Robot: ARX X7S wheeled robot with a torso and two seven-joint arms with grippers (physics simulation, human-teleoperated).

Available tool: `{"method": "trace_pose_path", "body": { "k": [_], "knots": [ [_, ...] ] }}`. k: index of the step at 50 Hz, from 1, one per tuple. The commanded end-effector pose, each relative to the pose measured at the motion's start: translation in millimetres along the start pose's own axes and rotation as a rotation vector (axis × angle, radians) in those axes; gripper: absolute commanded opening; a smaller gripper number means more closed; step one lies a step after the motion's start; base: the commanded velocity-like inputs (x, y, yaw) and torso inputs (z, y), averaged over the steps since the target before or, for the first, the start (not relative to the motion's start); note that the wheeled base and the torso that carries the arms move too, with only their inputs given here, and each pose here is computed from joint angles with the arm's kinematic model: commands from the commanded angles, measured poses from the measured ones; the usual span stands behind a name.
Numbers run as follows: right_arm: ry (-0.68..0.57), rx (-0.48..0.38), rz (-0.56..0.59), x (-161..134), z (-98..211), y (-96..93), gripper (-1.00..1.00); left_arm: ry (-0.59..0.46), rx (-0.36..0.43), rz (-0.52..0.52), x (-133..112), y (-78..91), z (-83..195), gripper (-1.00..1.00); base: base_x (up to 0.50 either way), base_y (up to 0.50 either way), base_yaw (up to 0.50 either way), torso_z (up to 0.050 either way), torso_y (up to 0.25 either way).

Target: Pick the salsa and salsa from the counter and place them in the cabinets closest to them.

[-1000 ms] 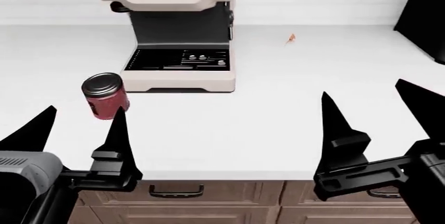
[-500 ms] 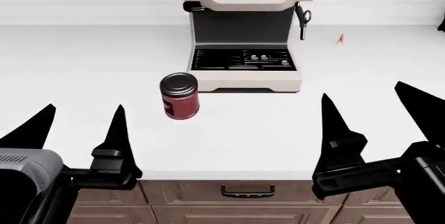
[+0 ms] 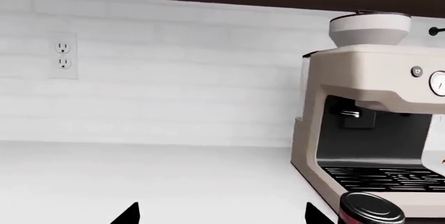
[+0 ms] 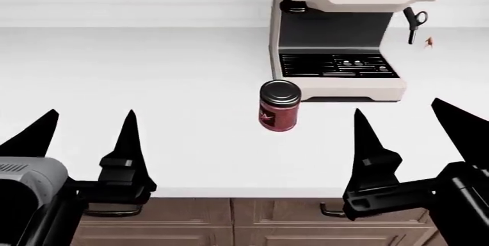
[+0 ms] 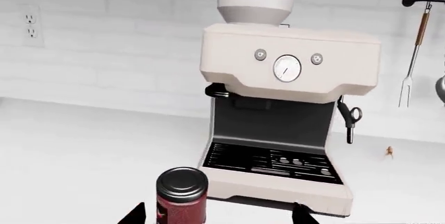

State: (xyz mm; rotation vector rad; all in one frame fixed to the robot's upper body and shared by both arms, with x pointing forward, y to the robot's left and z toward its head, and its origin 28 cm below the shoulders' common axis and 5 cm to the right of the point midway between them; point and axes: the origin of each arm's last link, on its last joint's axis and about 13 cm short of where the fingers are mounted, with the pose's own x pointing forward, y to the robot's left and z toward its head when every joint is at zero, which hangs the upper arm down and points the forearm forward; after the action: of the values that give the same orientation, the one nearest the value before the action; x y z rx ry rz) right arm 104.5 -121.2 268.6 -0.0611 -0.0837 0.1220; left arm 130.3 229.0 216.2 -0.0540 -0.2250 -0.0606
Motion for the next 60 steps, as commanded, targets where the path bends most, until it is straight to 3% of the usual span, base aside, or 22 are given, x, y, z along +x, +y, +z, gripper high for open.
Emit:
{"method": "trace_pose_path", "body": {
  "k": [1,16,35,44,60],
  "knots": [
    [0.030,0.012,-0.002,2.8,-3.2,-2.2,1.00,0.001,0.008,-0.003,2.4,-2.4,2.8,1.00,0.00,0.25,0.00,0.000,0.000],
    [0.167,0.034,0.031,23.6,-8.7,-5.9,1.00,0.016,0.006,-0.026,10.1,-6.4,12.1,1.00,0.00,0.02,0.00,0.000,0.000],
    [0.131,0.030,0.045,15.9,-9.3,-5.2,1.00,0.019,0.006,-0.024,11.4,-7.2,11.6,1.00,0.45,0.00,0.00,0.000,0.000],
    [0.196,0.029,0.046,11.6,-17.3,-4.4,1.00,0.019,0.005,-0.020,11.5,-6.8,11.5,1.00,0.01,0.00,0.00,0.000,0.000],
    [0.320,0.054,0.161,1.5,-27.6,-1.0,1.00,0.021,0.011,-0.019,11.2,-6.9,11.9,1.00,0.00,0.00,0.00,0.000,0.000]
  ]
}}
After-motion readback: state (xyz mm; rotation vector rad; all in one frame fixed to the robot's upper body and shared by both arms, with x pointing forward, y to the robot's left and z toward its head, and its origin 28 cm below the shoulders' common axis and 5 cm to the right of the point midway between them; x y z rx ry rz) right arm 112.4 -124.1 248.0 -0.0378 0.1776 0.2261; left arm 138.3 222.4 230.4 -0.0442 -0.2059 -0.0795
